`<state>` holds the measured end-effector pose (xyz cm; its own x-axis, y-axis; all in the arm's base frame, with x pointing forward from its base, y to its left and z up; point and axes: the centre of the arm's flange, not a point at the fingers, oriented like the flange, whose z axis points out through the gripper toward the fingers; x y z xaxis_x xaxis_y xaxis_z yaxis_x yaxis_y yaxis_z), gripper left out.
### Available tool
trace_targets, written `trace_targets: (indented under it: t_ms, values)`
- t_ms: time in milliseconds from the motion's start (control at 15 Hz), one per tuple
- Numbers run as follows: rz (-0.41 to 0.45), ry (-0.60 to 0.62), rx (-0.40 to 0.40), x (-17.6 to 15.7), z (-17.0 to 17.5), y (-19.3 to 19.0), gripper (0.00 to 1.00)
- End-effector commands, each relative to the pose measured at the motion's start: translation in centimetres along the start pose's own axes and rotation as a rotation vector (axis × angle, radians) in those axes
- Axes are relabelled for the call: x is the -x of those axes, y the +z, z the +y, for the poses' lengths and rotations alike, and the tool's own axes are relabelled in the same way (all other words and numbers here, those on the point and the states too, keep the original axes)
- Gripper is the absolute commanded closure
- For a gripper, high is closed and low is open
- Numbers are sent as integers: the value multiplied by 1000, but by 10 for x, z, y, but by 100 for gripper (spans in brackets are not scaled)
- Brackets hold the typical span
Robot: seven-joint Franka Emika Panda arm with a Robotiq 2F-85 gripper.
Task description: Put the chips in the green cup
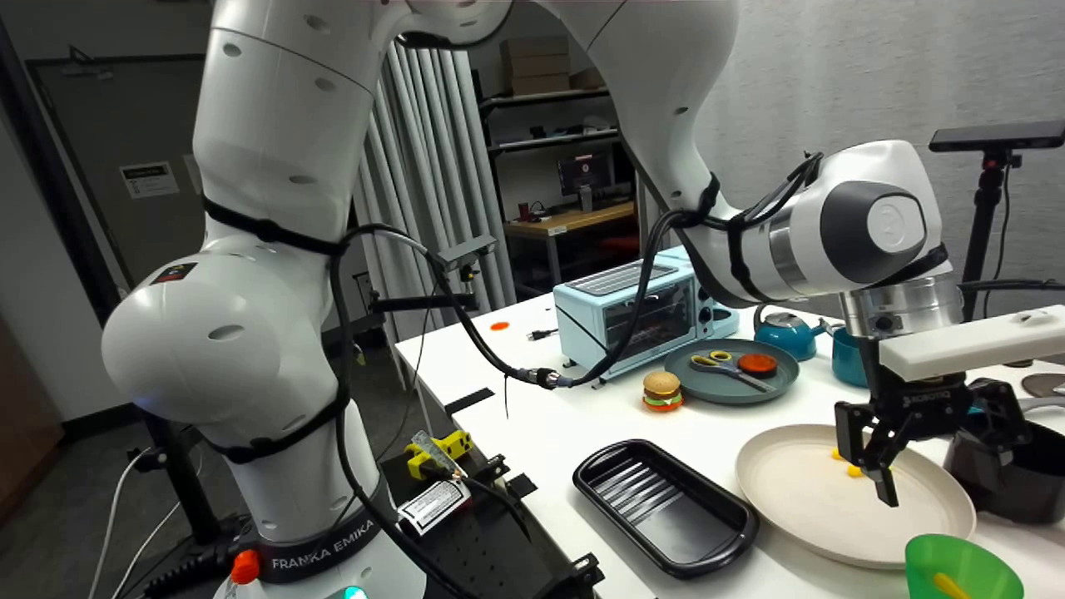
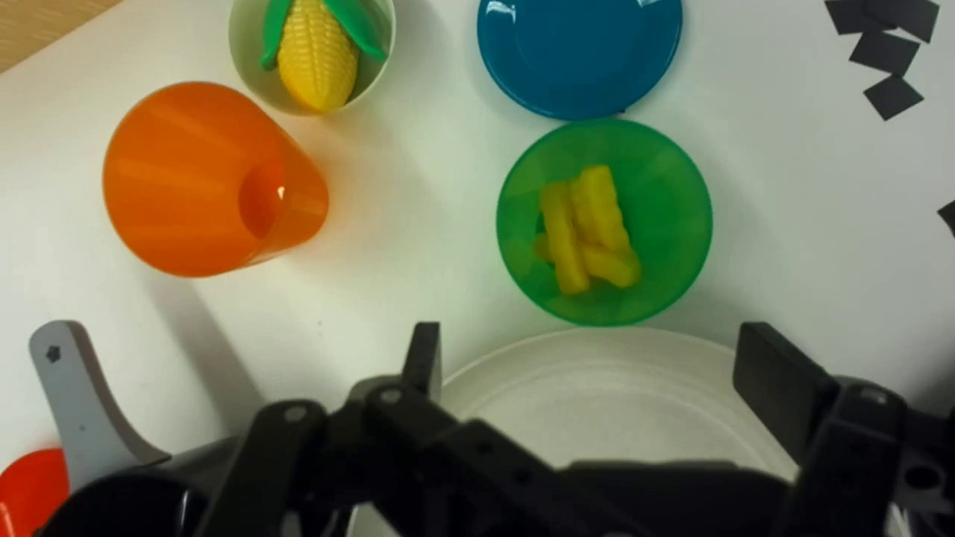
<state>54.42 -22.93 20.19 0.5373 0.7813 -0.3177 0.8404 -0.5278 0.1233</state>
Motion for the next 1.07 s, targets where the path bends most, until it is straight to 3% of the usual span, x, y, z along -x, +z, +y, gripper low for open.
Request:
trace_targets:
  t_ms: [0, 533, 1000]
  values:
    - [24, 12, 18, -30, 16, -7, 0]
    - [101, 66, 11, -107, 33, -4, 0]
    - [157, 171, -5, -149, 44, -2, 0]
